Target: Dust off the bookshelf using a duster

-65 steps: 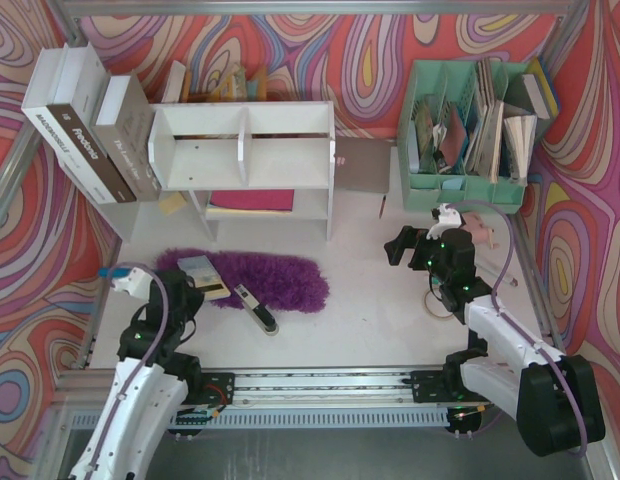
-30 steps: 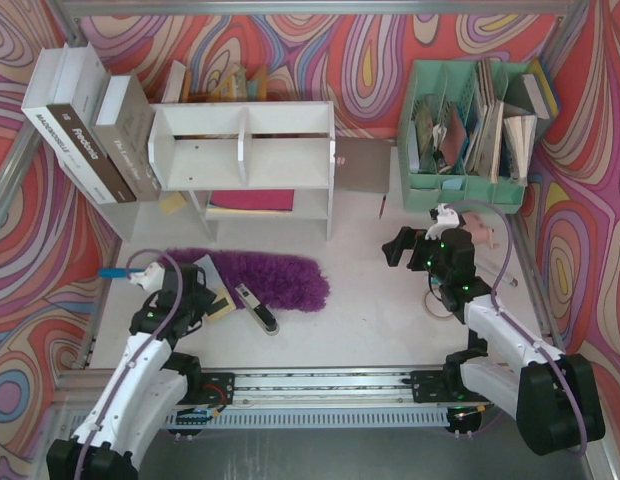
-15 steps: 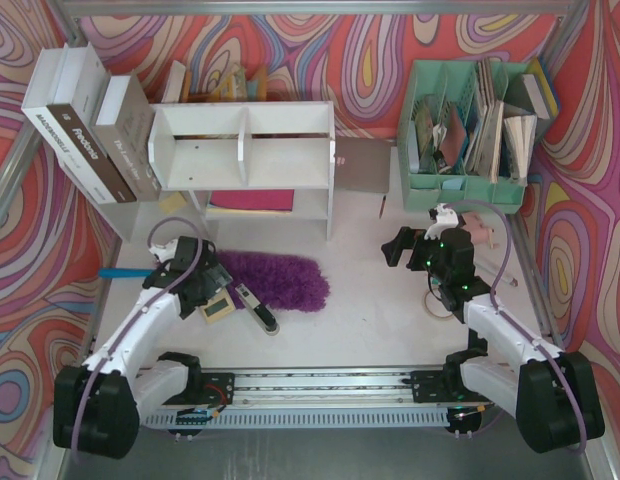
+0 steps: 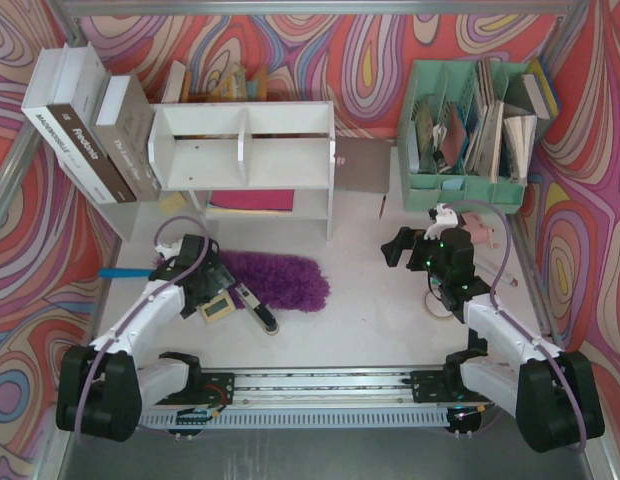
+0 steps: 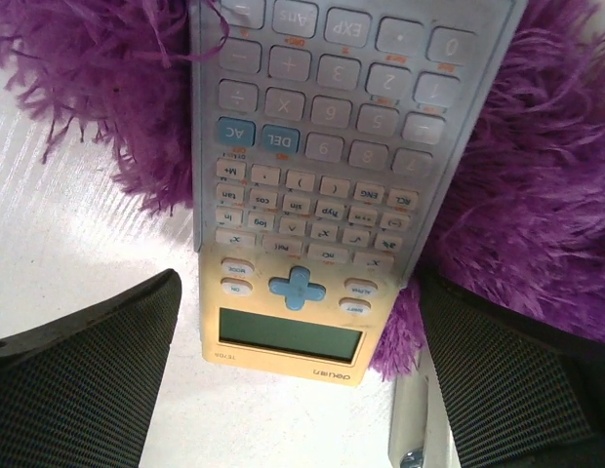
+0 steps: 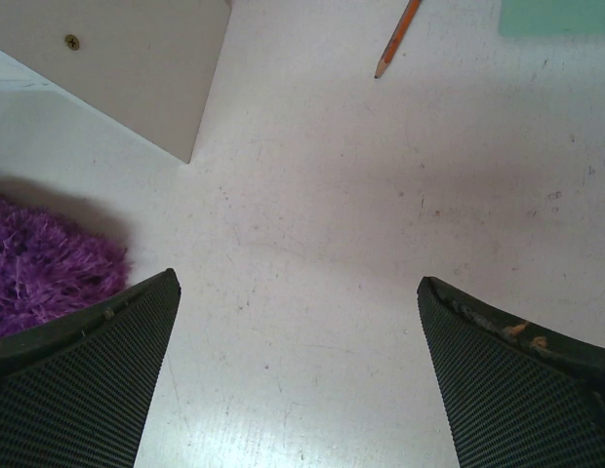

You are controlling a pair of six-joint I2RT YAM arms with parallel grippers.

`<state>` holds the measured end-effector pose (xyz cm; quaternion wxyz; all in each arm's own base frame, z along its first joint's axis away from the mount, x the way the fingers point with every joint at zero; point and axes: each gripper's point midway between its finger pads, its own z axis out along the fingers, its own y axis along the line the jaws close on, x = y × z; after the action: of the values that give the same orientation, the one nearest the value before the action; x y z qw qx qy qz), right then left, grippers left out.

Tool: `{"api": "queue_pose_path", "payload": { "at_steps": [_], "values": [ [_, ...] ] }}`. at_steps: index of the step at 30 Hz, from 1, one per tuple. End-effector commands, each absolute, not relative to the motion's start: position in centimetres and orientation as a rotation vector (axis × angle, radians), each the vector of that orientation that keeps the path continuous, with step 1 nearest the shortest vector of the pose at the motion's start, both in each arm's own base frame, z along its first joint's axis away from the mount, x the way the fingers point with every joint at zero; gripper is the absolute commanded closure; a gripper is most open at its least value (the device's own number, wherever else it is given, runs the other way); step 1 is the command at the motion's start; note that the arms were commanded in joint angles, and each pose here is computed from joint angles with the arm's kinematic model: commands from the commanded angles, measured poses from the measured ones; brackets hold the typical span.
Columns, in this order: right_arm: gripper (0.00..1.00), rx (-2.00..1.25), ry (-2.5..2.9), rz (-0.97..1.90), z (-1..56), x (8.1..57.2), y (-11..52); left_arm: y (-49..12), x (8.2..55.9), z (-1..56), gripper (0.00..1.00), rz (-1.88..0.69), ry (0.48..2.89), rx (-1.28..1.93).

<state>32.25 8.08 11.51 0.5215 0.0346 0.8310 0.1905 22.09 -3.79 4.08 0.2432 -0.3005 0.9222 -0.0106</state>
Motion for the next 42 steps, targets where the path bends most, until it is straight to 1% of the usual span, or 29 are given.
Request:
{"api": "queue_pose_path", "payload": {
  "at_steps": [1,8,10,13,17,19,21,29,36,42],
  "values": [
    [0.01,0.071,1.952,0.466,12.5,32.7,8.3,-3.4,22.5,3.9,0.01,0.003,2.512,-0.865],
    [0.01,0.072,1.951,0.466,12.5,32.7,8.3,-4.0,22.3,2.0,0.02,-0.038,2.513,-0.936],
    [0.01,0.072,1.951,0.469,12.5,32.6,8.3,-4.2,22.4,1.8,0.04,-0.057,2.506,-0.943],
    [0.01,0.070,1.951,0.472,12.5,32.7,8.4,-4.0,22.3,2.0,0.13,-0.049,2.492,-0.946],
    [0.01,0.071,1.951,0.472,12.5,32.6,8.4,-3.4,22.2,2.8,0.33,-0.025,2.458,-0.952],
    [0.01,0.072,1.952,0.471,12.5,32.7,8.4,-3.1,22.2,3.4,0.38,-0.022,2.435,-0.951],
    [0.01,0.071,1.951,0.471,12.5,32.6,8.4,-2.9,22.2,4.0,0.41,-0.017,2.411,-0.953],
    [0.01,0.068,1.952,0.472,12.5,32.6,8.4,-1.3,21.0,5.9,0.45,0.054,2.340,-1.004],
    [0.02,0.071,1.953,0.473,12.5,32.6,8.4,0.4,20.1,7.8,0.44,0.113,2.245,-1.039],
    [0.01,0.071,1.950,0.473,12.6,32.6,8.4,1.7,19.2,8.2,0.43,0.183,2.188,-1.110]
  ]
}}
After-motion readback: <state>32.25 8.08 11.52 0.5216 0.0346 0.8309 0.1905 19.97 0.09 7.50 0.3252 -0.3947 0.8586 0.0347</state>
